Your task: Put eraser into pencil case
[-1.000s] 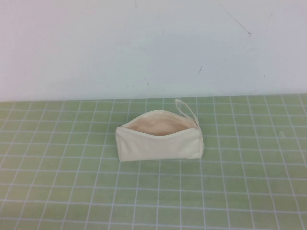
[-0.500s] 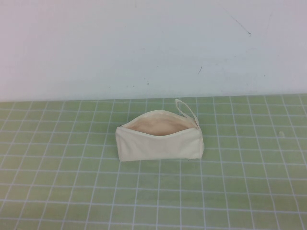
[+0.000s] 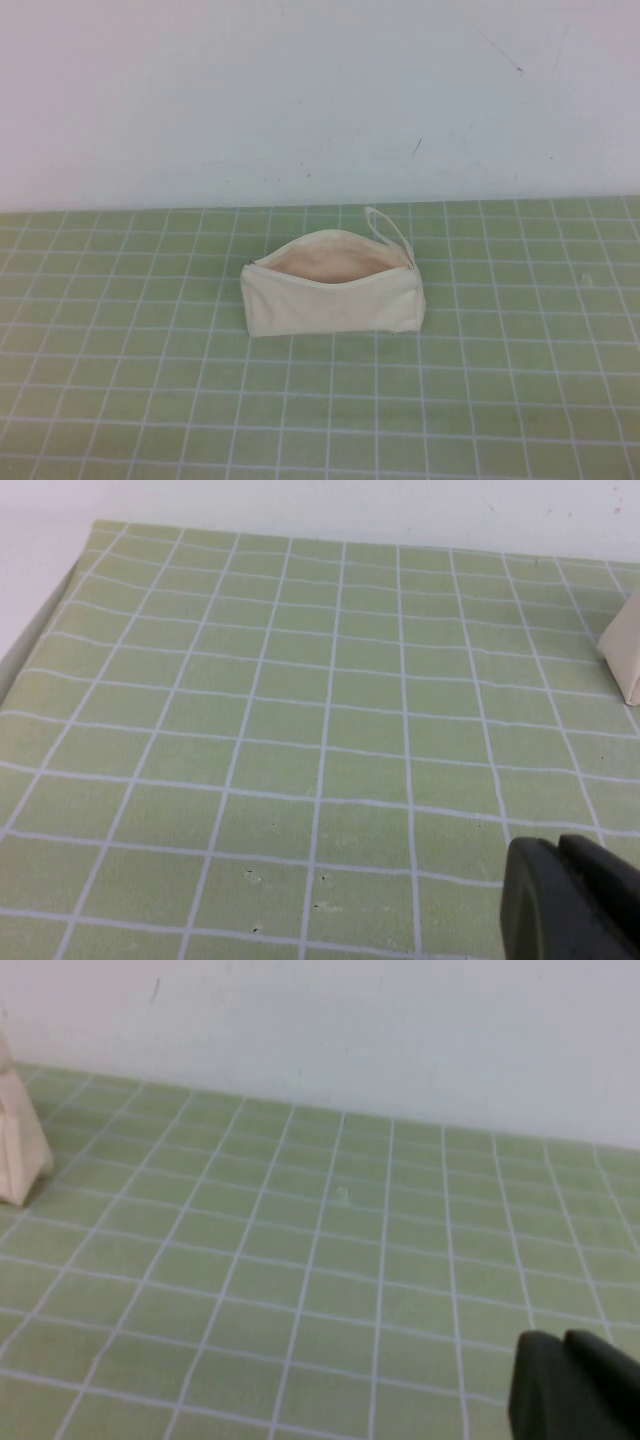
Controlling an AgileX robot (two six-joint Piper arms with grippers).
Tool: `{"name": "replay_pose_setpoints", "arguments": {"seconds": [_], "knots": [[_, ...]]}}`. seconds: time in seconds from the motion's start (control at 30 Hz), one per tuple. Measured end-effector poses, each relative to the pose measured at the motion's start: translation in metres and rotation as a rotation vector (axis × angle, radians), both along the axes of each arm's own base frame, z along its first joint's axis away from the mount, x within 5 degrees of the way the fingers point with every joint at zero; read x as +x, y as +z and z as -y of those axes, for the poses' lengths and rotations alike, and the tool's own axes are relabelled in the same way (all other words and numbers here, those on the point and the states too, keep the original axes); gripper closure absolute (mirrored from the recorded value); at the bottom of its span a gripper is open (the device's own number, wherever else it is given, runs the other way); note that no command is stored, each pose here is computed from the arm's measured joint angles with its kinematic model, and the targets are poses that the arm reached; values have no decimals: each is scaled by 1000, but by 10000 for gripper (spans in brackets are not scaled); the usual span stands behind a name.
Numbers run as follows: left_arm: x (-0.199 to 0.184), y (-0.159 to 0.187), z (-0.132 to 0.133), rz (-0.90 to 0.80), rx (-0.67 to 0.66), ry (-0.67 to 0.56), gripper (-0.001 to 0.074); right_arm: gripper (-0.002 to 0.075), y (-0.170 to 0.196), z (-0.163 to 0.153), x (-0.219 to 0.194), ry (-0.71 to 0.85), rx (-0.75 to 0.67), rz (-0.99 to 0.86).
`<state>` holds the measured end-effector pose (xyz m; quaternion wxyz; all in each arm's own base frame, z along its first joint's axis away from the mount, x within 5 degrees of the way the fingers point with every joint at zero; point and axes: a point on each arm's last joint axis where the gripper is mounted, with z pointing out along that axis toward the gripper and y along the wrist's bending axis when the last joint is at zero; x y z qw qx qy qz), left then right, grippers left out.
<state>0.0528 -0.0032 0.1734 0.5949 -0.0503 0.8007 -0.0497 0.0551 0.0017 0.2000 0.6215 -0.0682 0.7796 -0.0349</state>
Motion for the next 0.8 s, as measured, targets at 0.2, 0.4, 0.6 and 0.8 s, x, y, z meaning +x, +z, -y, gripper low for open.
{"name": "replay_pose_setpoints", "arguments": {"seconds": [0.2,0.4,0.6,0.8], "knots": [[0,0,0,0,0,0,739,727,-15,0,-2,-8,16,-13],[0,0,0,0,0,0,739,727,-29,5,-2,-99,108,-71],[0,0,0,0,0,0,739,727,-32,6,-4,-116,108,-113],[0,0,0,0,0,0,739,727,-32,6,-4,-116,109,-111]]}}
